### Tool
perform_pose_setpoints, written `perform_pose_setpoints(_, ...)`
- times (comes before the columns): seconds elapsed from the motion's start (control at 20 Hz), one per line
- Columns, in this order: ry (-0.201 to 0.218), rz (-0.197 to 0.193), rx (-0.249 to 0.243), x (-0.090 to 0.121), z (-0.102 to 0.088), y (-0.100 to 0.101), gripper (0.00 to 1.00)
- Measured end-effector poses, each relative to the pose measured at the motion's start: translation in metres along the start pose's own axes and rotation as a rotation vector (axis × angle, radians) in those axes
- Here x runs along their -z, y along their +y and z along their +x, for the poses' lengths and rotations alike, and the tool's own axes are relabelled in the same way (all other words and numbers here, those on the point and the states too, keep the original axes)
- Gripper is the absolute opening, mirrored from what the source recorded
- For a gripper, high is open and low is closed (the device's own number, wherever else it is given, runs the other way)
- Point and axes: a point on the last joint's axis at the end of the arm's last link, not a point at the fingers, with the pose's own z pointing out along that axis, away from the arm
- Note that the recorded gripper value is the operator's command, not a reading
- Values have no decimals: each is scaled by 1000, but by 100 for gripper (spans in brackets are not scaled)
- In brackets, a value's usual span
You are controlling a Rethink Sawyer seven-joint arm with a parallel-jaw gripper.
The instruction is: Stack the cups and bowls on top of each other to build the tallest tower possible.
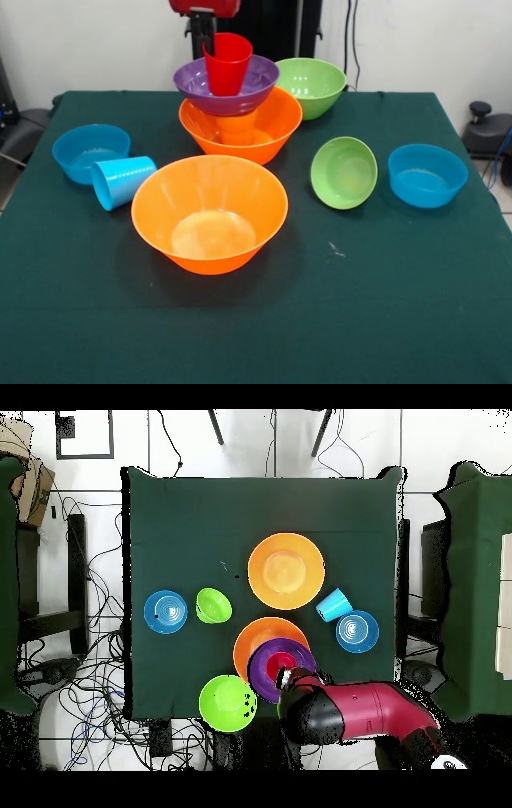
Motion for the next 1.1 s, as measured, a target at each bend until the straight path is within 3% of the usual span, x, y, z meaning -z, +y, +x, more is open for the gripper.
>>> perform_pose_setpoints(0.3,1,2,-3,0,1,-1,0)
perform_pose_setpoints(0.35,1,2,-4,0,1,-1,100)
perform_pose_setpoints(1.1,-5,2,1,0,0,0,100)
